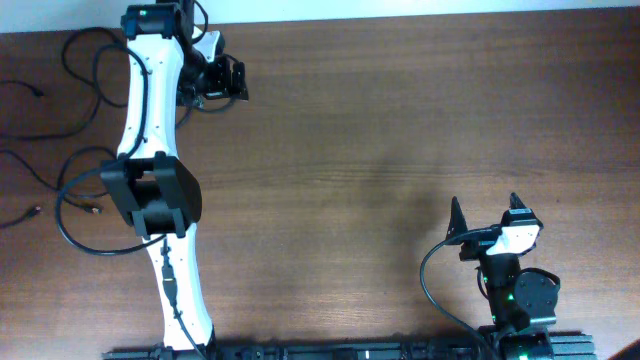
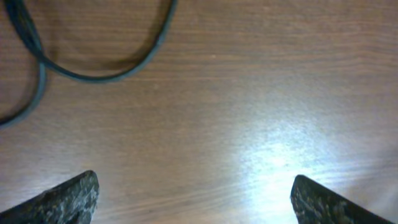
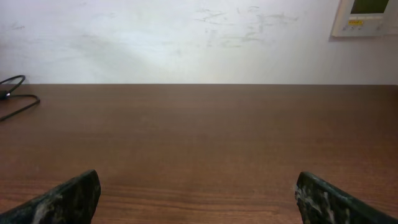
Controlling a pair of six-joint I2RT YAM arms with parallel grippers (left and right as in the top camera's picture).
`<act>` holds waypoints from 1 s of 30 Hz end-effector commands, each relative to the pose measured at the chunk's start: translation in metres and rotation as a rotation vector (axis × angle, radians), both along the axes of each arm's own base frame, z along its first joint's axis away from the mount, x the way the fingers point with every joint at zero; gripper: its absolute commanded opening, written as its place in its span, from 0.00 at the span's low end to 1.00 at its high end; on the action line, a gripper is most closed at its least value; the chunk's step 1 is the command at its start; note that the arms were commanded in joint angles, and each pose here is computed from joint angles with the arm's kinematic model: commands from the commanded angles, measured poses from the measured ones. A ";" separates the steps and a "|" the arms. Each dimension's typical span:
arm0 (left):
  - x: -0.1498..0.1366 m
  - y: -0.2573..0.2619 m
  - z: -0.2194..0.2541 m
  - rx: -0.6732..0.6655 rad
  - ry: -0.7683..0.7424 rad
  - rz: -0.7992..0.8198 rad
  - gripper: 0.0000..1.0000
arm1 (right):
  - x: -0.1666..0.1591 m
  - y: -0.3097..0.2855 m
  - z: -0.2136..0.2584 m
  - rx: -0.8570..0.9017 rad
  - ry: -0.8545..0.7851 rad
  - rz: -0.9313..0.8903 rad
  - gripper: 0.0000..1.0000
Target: Untangle cables
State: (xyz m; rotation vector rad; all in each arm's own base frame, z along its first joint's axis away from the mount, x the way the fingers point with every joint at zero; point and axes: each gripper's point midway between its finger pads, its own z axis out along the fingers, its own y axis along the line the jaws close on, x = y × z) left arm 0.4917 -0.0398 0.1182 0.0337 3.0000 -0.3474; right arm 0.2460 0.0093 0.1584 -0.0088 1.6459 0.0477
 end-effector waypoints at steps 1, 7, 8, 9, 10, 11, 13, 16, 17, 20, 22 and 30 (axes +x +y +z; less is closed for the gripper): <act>-0.007 -0.017 0.044 -0.094 -0.071 -0.030 0.99 | 0.000 0.000 -0.003 0.003 0.006 -0.004 0.98; -0.046 -0.037 0.123 -0.061 -0.182 -0.093 0.99 | 0.000 0.000 -0.003 0.003 0.006 -0.004 0.97; -0.055 -0.042 0.128 -0.059 -0.171 -0.104 0.99 | 0.000 0.000 -0.003 0.003 0.006 -0.004 0.98; -0.066 -0.051 0.130 -0.061 -0.144 -0.120 0.99 | 0.000 0.000 -0.003 0.003 0.006 -0.004 0.98; -0.074 -0.059 0.131 -0.062 -0.124 -0.136 0.99 | 0.000 0.000 -0.003 0.003 0.006 -0.004 0.97; -0.079 -0.070 0.133 -0.065 -0.127 -0.162 0.99 | 0.000 0.000 -0.003 0.003 0.006 -0.004 0.98; -0.087 -0.092 0.140 -0.065 -0.132 -0.170 0.99 | 0.000 0.000 -0.003 0.003 0.006 -0.004 0.98; -0.097 -0.104 0.146 0.043 -0.153 -0.114 0.99 | 0.000 0.000 -0.003 0.003 0.006 -0.004 0.97; -0.104 -0.111 0.156 0.029 -0.176 -0.125 0.99 | 0.000 0.000 -0.003 0.003 0.006 -0.004 0.97; -0.122 -0.106 0.195 0.005 -0.273 -0.127 0.99 | 0.000 0.000 -0.003 0.003 0.006 -0.004 0.98; -0.148 -0.096 0.231 -0.008 -0.365 -0.120 0.99 | 0.000 0.000 -0.003 0.003 0.006 -0.004 0.97; -0.265 -0.033 0.240 0.074 -0.416 0.016 0.99 | 0.000 0.000 -0.003 0.003 0.006 -0.004 0.97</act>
